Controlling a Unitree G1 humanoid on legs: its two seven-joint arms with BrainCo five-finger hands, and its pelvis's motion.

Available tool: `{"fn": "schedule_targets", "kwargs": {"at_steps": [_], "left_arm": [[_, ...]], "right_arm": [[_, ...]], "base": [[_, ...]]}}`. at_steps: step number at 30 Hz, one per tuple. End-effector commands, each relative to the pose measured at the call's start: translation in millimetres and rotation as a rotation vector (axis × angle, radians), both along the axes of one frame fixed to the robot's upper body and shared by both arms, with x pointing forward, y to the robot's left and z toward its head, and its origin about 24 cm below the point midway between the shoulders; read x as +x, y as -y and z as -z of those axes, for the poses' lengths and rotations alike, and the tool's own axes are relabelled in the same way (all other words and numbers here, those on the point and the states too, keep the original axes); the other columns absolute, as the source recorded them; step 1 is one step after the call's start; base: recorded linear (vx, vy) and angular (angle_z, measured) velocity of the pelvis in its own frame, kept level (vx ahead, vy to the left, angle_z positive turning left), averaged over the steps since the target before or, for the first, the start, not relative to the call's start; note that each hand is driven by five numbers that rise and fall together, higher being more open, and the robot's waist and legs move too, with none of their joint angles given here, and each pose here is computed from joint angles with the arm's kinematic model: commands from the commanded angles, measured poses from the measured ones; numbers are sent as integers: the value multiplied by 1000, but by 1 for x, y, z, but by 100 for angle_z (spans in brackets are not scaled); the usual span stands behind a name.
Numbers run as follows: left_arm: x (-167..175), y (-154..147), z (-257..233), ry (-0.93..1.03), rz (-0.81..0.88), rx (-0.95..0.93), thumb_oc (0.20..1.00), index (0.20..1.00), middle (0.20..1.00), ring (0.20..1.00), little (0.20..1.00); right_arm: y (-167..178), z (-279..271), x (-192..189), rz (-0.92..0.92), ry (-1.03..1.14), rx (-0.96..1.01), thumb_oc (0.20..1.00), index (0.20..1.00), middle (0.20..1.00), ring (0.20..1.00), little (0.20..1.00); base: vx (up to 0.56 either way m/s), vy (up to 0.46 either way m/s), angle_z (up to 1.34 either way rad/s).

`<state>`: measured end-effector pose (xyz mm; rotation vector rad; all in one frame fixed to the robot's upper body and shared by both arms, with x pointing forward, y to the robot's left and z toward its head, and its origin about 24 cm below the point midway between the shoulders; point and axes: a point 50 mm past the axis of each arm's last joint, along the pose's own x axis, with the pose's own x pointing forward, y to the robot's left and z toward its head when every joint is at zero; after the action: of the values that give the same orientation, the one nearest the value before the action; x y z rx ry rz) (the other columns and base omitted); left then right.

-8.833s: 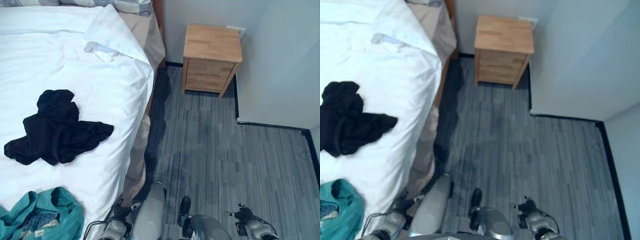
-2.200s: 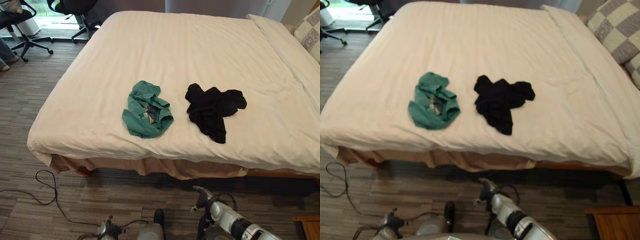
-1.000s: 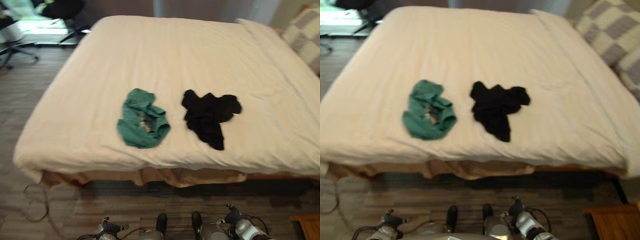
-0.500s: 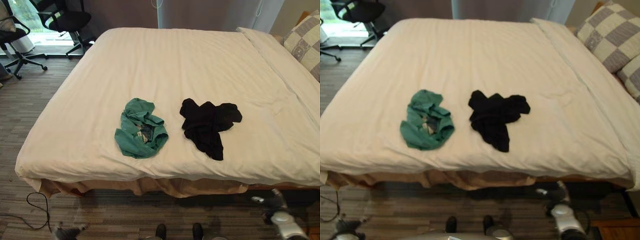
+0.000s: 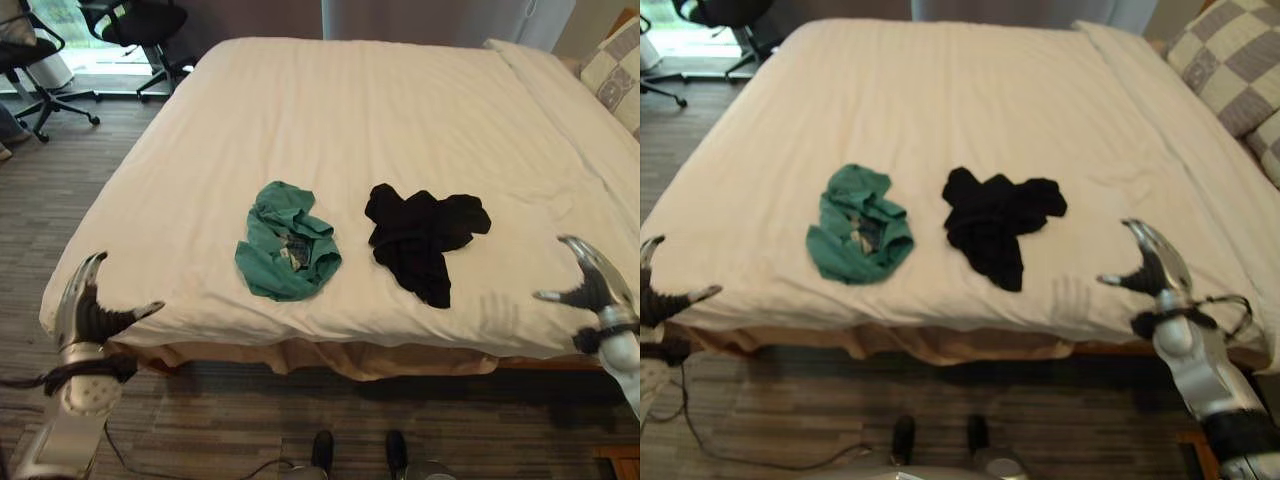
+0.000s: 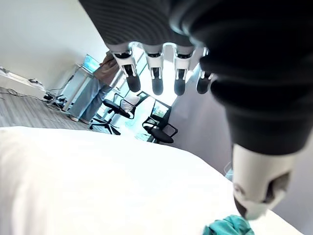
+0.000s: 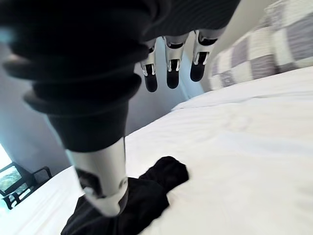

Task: Tidy up the quilt and then pick up the clothes from the bed and put them into the laundry hamper.

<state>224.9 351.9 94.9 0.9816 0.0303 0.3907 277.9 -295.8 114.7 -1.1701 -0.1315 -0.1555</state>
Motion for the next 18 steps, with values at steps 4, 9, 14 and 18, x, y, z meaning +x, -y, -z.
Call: {"fn": "schedule_targets", "kwargs": {"at_steps": [4, 9, 14, 18], "left_arm": [[70, 16, -77, 217, 16, 251, 1000, 1000, 1000, 1000, 1000], [83, 19, -103, 277, -6, 326, 1000, 1000, 1000, 1000, 1000], [91, 13, -126, 306, -65, 374, 1000, 1000, 1000, 1000, 1000], [100, 12, -125, 267, -88, 380, 1000, 1000, 1000, 1000, 1000]], "right_arm": [[-64, -70, 43, -244, 249, -64, 1000, 1000, 1000, 1000, 1000], [-70, -72, 43, -260, 265, -51, 1000, 1000, 1000, 1000, 1000], [-68, -59, 42, -245, 232, -7, 1000, 1000, 1000, 1000, 1000], [-76, -60, 44, -263, 247, 26, 1000, 1000, 1000, 1000, 1000]], "base": [[-127, -11, -3], [-50, -15, -10], [-42, -15, -7], [-54, -17, -24]]}}
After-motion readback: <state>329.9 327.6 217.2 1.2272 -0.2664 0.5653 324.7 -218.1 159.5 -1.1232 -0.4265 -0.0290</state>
